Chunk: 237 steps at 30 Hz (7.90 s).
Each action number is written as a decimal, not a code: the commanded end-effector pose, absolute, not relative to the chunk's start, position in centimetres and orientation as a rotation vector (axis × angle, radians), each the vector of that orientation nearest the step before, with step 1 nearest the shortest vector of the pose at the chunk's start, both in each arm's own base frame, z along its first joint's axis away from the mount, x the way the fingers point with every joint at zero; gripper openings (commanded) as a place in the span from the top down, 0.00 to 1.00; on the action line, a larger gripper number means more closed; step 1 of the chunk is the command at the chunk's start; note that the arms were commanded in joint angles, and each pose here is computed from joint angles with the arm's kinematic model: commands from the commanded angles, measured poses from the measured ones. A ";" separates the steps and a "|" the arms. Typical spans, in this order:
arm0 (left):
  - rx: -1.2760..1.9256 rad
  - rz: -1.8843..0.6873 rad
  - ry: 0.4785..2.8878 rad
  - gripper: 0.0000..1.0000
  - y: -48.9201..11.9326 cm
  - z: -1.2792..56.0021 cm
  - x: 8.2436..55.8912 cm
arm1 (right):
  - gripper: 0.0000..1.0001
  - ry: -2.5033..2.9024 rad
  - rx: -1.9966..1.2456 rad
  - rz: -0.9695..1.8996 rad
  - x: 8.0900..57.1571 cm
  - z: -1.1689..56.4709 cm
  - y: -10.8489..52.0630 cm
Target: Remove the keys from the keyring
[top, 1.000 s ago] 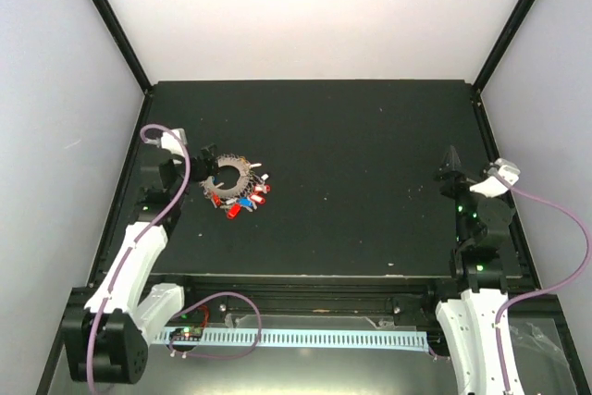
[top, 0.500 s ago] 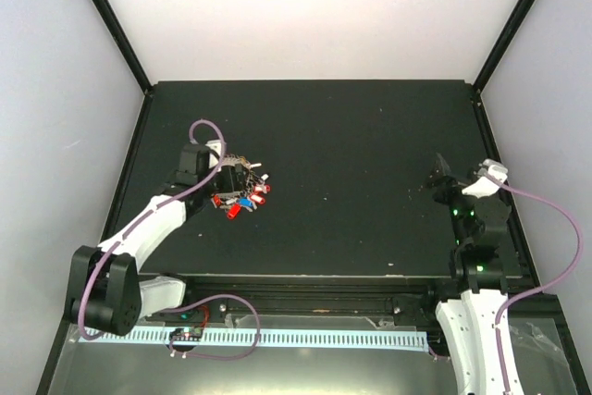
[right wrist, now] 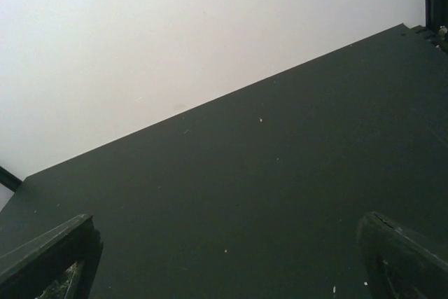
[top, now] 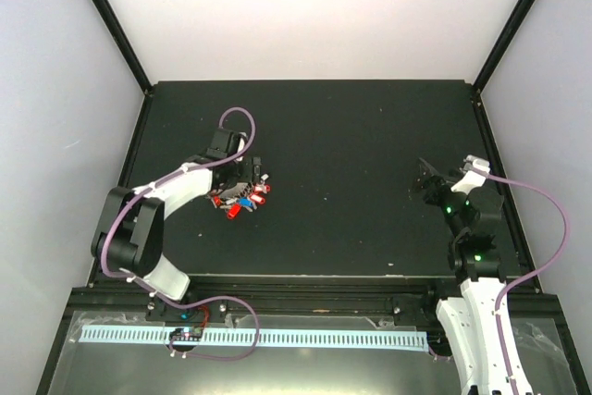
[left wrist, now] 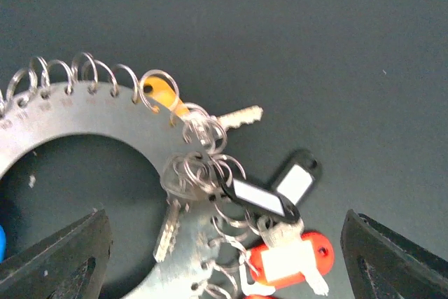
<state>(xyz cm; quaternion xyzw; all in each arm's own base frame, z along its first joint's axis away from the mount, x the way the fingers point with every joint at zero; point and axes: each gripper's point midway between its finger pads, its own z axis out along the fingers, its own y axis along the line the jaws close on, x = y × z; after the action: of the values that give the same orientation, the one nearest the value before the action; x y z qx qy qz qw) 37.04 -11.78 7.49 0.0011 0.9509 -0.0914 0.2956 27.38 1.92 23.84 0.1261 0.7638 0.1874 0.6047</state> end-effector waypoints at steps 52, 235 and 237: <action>0.209 -0.223 2.575 0.55 -17.6 2.4 42.7 | 0.00 1.795 0.285 0.520 26.9 22.8 3.1; 0.999 -1.462 1.806 0.69 -26.9 30.6 18.7 | 0.99 1.392 -0.610 1.210 17.5 28.3 30.8; 0.999 -1.462 1.806 0.62 -26.9 30.6 18.6 | 0.99 1.389 -0.608 1.214 17.4 28.4 30.7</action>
<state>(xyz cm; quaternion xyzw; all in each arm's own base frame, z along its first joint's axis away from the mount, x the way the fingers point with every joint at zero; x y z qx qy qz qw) 19.00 -26.94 29.03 0.3612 0.7027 -0.5435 0.2835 17.55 31.42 25.20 -0.2735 0.6317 0.5026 0.5230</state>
